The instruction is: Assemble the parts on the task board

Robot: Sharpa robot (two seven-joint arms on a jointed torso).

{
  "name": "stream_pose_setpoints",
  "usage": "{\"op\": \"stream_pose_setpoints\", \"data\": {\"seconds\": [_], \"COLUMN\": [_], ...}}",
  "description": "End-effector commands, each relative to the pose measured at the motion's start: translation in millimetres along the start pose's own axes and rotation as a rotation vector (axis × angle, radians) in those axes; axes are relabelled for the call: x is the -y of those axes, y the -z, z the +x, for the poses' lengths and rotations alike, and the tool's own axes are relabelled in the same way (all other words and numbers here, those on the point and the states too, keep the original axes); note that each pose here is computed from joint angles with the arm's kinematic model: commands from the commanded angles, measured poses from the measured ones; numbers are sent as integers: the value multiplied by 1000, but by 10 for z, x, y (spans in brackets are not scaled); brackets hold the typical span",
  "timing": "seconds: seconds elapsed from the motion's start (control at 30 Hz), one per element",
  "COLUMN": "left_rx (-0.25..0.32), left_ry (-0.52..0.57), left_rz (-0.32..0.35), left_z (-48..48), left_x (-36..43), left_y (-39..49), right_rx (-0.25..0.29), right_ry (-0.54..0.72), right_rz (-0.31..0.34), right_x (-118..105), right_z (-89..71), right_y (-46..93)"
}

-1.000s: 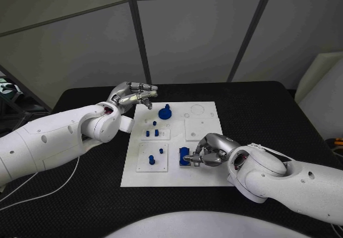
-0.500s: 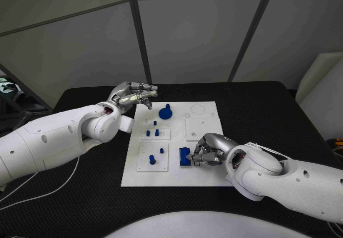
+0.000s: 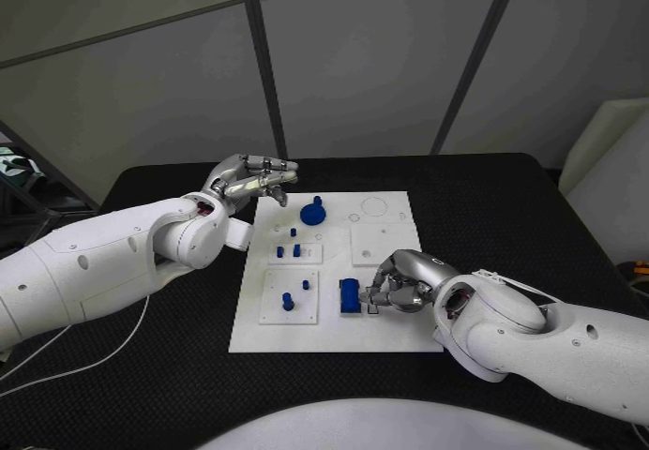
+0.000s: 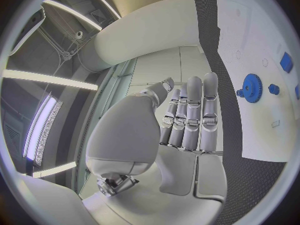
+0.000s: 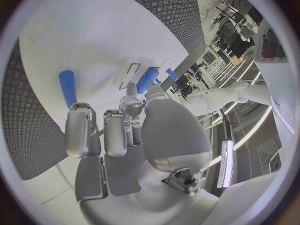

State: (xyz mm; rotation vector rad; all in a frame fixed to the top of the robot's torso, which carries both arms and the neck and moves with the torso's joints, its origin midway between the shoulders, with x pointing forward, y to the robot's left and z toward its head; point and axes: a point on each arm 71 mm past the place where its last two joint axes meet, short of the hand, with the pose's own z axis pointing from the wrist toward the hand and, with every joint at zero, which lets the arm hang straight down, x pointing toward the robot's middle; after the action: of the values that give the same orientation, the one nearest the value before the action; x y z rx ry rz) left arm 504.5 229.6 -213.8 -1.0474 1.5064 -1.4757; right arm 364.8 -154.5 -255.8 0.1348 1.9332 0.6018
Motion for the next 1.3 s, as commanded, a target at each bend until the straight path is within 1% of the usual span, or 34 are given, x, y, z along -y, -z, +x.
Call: {"op": "stream_pose_setpoints", "data": {"seconds": [0.03, 0.17, 0.27, 0.4, 0.47, 0.6, 0.87, 1.1, 1.3], "left_rx": [-7, -5, -4, -4, -6, -7, -9, -10, -10], "left_ry": [5, 4, 4, 4, 5, 6, 8, 9, 9], "left_rz": [3, 2, 1, 1, 1, 1, -2, -4, -5], "left_z": [-3, -12, -14, -9, -2, 3, 6, 10, 5], "left_x": [9, 4, 0, -4, -5, -12, -31, -37, -38], "left_y": [1, 5, 7, 8, 7, 11, 21, 24, 29], "right_rx": [92, 102, 95, 77, 69, 69, 64, 38, -12], "right_ry": [-74, -101, -97, -47, -18, 42, 127, 156, 186], "right_rz": [-66, -40, -9, 45, 57, 69, 88, 98, 116], "right_x": [12, 144, 242, 426, 487, 556, 598, 582, 579], "right_z": [-116, -199, -236, -282, -293, -305, -296, -248, -186], "right_y": [84, 198, 250, 298, 304, 291, 254, 182, 119]}}
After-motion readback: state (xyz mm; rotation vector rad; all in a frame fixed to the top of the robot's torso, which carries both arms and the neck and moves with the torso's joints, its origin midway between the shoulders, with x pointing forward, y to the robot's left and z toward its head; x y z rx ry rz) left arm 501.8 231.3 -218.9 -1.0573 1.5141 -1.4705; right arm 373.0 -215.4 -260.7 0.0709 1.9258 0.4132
